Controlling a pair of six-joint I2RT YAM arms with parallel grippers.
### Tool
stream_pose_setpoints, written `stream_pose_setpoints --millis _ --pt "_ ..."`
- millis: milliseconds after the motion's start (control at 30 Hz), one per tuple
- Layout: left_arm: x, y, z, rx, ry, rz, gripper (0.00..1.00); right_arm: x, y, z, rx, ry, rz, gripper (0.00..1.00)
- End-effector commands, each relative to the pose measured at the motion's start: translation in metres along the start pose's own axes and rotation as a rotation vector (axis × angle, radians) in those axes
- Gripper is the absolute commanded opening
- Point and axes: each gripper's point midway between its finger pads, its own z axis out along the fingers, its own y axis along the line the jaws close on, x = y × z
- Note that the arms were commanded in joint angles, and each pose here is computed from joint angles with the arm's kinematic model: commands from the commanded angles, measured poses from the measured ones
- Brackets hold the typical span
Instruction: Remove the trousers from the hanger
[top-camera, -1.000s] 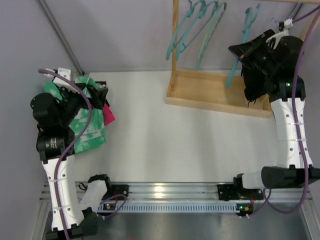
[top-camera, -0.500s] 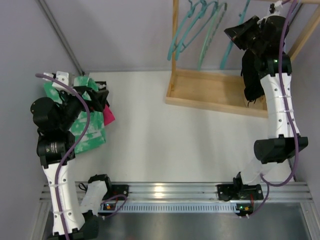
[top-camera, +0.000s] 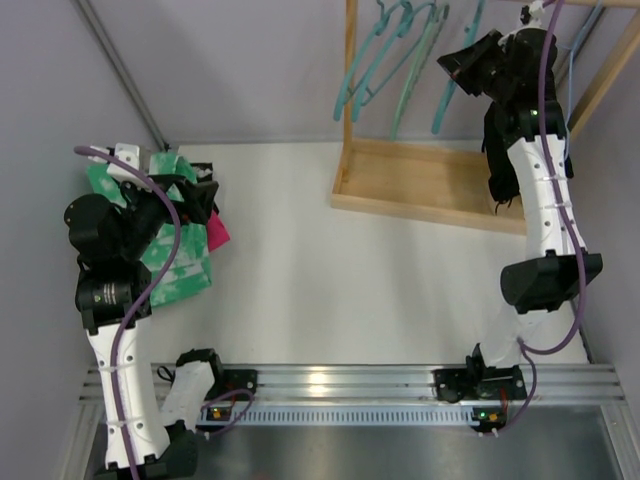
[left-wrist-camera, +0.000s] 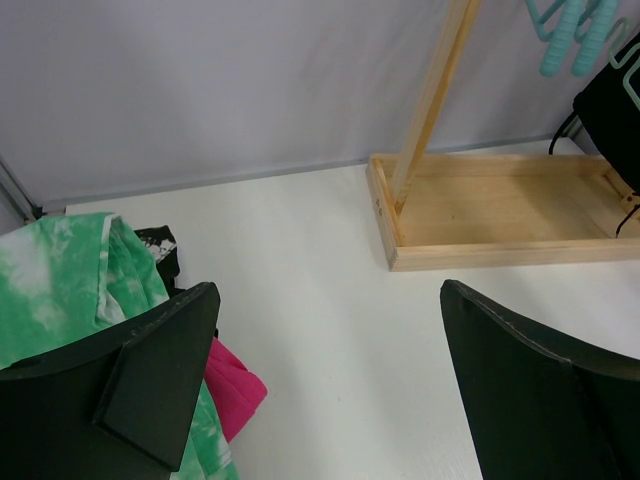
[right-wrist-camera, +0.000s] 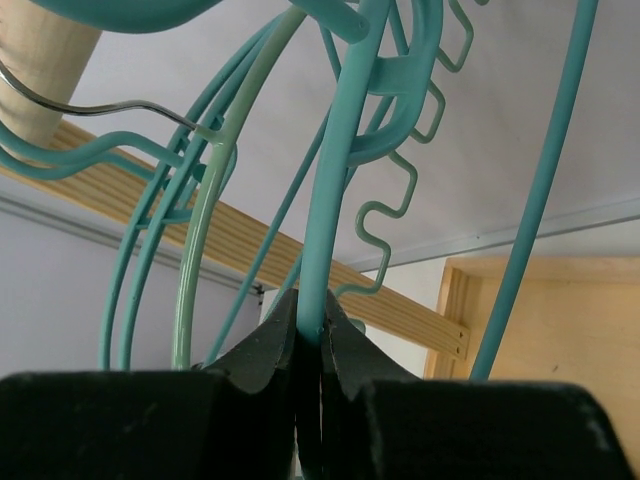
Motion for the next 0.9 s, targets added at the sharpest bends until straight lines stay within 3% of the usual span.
stream_pose_setpoints --millis 0,100,133,267,400,500,533,600,700,867 --pt "-0.003 0.000 0.000 0.000 -0.015 0.007 0.98 -0.011 0.028 -0.003 -0.090 -0.048 -0.066 0.00" --pt "-0.001 0.000 0.001 0.004 -0.006 0.009 0.98 -0.009 0.029 -0.007 -0.101 -0.040 -0.072 0.08" --pt "0.001 0.001 0.003 0.005 -0.001 0.008 0.98 -0.009 0.029 -0.009 -0.104 -0.039 -0.075 0.21" --pt "0.002 -0.001 0.010 0.041 0.018 0.010 0.98 -0.005 0.035 -0.023 -0.125 -0.030 -0.086 0.55" --pt "0.001 -0.001 0.025 0.090 0.048 -0.020 0.98 0.000 0.039 -0.047 -0.133 -0.025 -0.107 0.76" --pt "0.001 -0.006 0.041 0.163 0.082 -0.062 0.98 0.001 0.042 -0.069 -0.144 -0.039 -0.136 0.85" --pt "0.002 -0.005 0.046 0.173 0.094 -0.078 0.98 0.000 0.043 -0.075 -0.152 -0.046 -0.149 0.94" --pt "0.003 -0.003 0.060 0.189 0.116 -0.099 0.98 0.005 0.041 -0.092 -0.151 -0.047 -0.162 1.00" --pt "0.005 -0.004 0.078 0.184 0.138 -0.075 0.98 0.010 0.038 -0.112 -0.153 -0.046 -0.178 0.99" --pt "0.024 -0.048 0.107 0.237 0.193 0.050 0.98 0.022 0.028 -0.145 -0.144 -0.040 -0.201 0.99"
